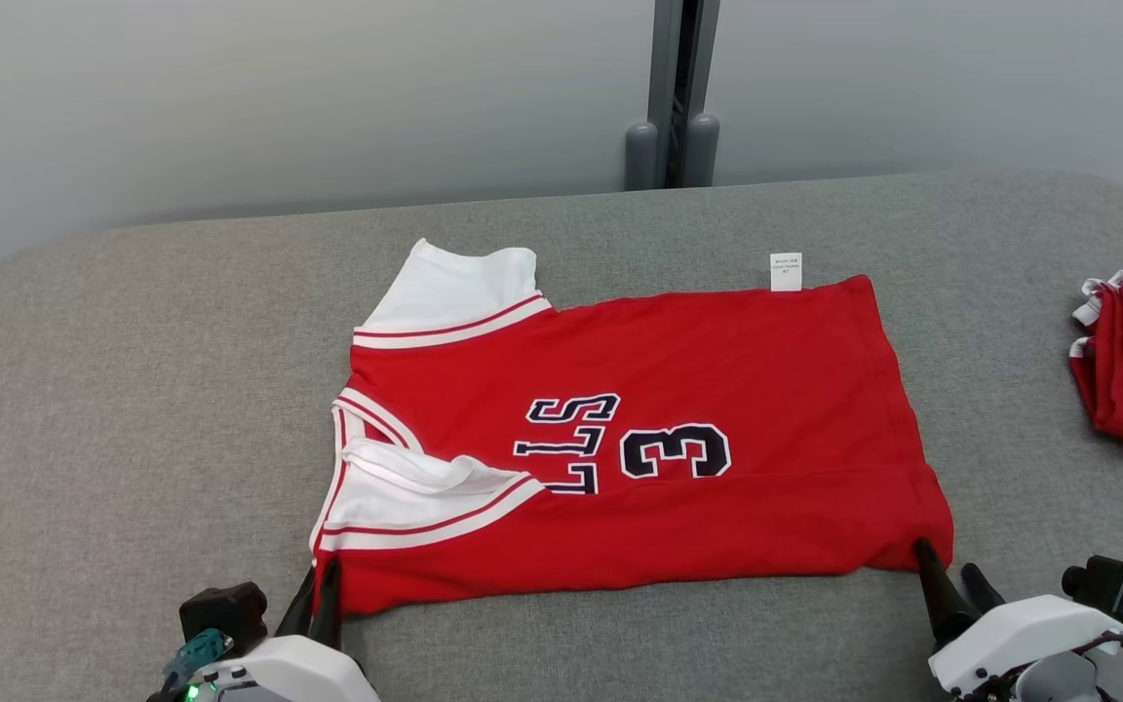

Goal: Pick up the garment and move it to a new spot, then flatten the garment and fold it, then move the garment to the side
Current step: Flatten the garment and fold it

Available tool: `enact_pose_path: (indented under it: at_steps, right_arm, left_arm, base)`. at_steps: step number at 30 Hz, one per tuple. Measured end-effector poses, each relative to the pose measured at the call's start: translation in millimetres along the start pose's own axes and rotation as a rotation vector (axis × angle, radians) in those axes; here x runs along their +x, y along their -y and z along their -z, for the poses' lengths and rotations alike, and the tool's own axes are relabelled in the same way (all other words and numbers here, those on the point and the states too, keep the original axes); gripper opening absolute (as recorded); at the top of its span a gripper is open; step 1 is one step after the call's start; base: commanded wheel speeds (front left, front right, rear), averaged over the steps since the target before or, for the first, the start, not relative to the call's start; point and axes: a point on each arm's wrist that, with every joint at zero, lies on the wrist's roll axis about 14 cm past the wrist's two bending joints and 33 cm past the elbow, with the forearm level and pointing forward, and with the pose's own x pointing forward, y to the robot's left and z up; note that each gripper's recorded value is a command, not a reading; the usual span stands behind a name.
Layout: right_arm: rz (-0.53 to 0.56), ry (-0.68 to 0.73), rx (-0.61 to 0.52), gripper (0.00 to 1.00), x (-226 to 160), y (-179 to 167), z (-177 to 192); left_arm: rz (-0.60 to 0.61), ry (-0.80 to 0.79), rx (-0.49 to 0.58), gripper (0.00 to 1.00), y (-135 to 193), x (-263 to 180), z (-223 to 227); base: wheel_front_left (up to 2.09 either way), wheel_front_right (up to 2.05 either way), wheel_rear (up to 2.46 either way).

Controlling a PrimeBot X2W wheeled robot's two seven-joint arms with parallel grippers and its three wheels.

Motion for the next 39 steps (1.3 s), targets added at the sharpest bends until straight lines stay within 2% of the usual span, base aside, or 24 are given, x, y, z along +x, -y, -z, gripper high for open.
enact_pose_path:
  at_steps: [3,4,5,6,7,8,23,30,39]
  right_arm:
    - [-0.008,-0.008,0.003,1.00,2,-4,3]
    - [-0.015,-0.013,0.004,0.87,3,-6,4]
    - [-0.020,-0.016,0.007,0.41,4,-8,5]
    - [-0.023,-0.014,0.009,0.28,4,-9,5]
    - [-0.026,-0.013,0.009,0.06,5,-10,4]
    - [-0.031,-0.012,0.006,0.00,5,-11,4]
    - [-0.052,0.034,-0.040,0.00,3,-6,-16]
    - [-0.075,-0.045,-0.096,0.00,-14,0,-11]
    - [-0.089,-0.205,-0.107,0.00,-37,13,1]
  left_arm:
    - [0.002,-0.002,0.001,0.00,0,-1,1]
    - [0.003,-0.003,0.001,0.00,0,-1,1]
    - [0.004,-0.004,0.002,0.00,1,-1,1]
    - [0.004,-0.004,0.003,0.00,0,-1,1]
    - [0.004,-0.007,0.003,0.00,0,-2,2]
    - [0.005,-0.009,0.003,0.00,0,-2,2]
    - [0.008,-0.039,0.021,0.00,-1,-9,10]
    - [0.026,-0.052,0.026,0.00,1,-25,19]
    - [0.048,-0.054,0.066,0.00,-5,-43,18]
  base:
    - [0.00,0.00,0.00]
    - [0.00,0.00,0.00]
    - [0.00,0.00,0.00]
    - [0.00,0.00,0.00]
    - [0.00,0.00,0.00]
    - [0.00,0.00,0.00]
    - [0.00,0.00,0.00]
    - [0.00,0.00,0.00]
    - [0.00,0.00,0.00]
